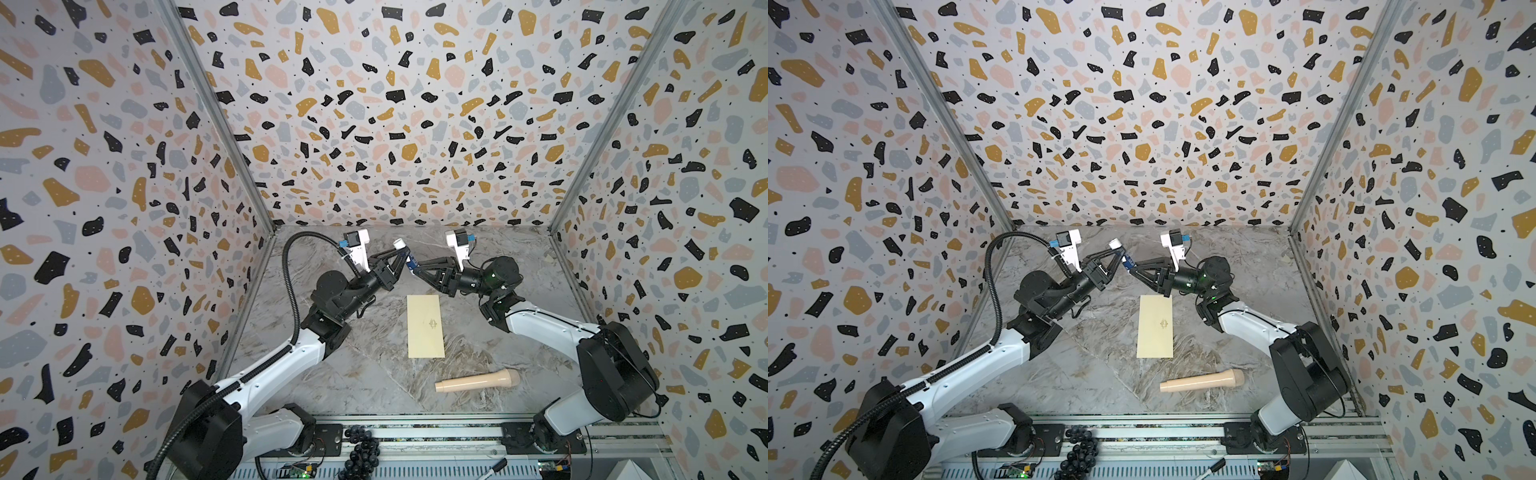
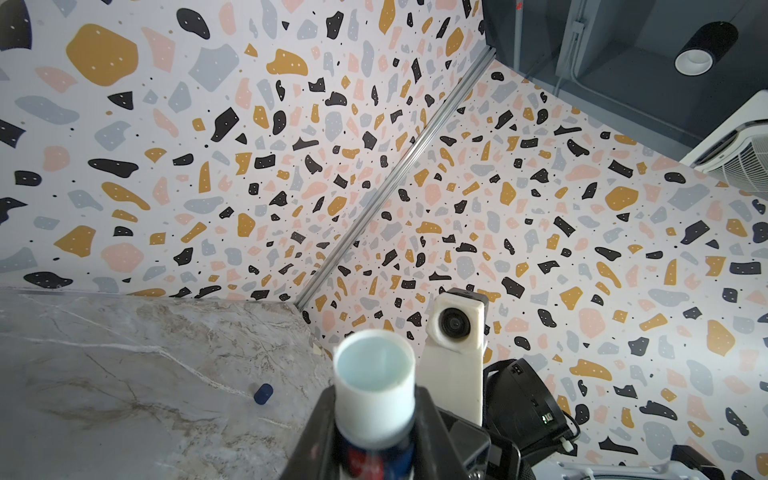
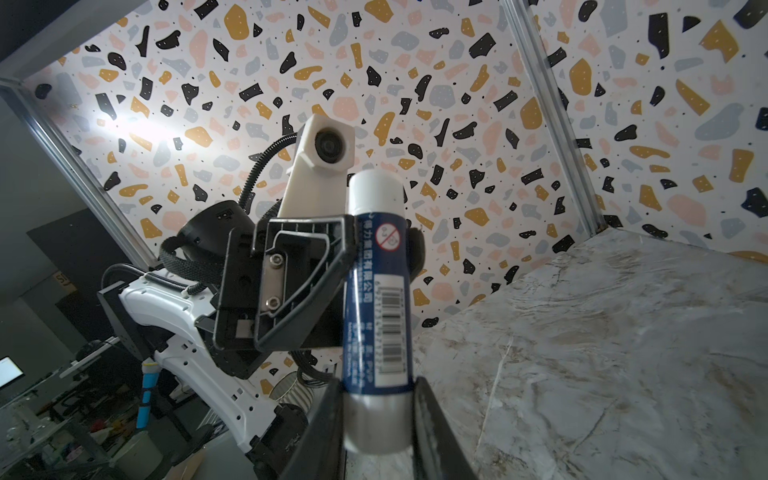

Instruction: Place the letter into the envelope and seal it

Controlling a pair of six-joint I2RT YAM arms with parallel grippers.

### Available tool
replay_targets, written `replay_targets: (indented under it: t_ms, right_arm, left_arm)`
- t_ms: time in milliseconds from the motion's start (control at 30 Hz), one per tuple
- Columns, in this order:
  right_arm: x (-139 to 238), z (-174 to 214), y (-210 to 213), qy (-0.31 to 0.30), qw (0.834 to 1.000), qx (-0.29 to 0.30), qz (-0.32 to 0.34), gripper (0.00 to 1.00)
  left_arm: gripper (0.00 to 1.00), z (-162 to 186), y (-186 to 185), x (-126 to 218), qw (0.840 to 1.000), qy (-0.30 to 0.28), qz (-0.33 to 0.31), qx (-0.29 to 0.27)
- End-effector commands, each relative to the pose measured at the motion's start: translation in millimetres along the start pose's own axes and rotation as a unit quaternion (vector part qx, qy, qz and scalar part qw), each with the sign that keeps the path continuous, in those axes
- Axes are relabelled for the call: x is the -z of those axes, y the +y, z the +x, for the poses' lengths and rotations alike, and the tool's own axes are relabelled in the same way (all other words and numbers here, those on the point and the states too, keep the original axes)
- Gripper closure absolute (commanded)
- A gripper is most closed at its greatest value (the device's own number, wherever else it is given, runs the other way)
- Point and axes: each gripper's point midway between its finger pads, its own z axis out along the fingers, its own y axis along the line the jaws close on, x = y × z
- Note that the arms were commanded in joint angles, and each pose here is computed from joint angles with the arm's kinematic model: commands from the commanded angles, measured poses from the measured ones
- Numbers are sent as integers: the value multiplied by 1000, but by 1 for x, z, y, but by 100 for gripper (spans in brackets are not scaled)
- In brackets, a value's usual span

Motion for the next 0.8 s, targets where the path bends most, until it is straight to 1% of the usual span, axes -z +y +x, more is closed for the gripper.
replay_targets:
  t_ms: [0, 33, 100, 200, 267, 400, 467, 567, 767]
  right_arm:
    - [-3, -29, 11, -23, 997, 65, 39, 97]
    - [-4, -29, 9, -21, 995, 77, 61, 99]
    - [-6, -32, 5, -19, 988, 108, 106, 100]
    - [-11, -35, 0, -4, 969, 163, 185, 100]
    - [-14, -36, -3, 8, 950, 200, 242, 100]
    - [-19, -38, -3, 22, 911, 262, 318, 100]
    - [-22, -36, -2, 30, 885, 299, 355, 100]
    - [-28, -34, 0, 41, 854, 341, 391, 100]
    - [-37, -27, 6, 58, 796, 412, 439, 100]
  left_arm:
    - [100, -13, -19, 3, 999, -22, 32, -19]
    - [100, -11, -17, 2, 999, -19, 29, -21]
    - [100, -10, -14, 2, 999, -16, 22, -25]
    - [100, -7, -8, 1, 999, -9, 9, -32]
    - [100, -5, -5, 0, 999, -5, 4, -35]
    - [100, -1, -1, 0, 999, -1, -2, -34]
    - [100, 0, 0, 0, 999, -1, -3, -34]
    - [100, 0, 0, 1, 999, 0, -4, -33]
    - [100, 0, 1, 1, 999, -1, -5, -31]
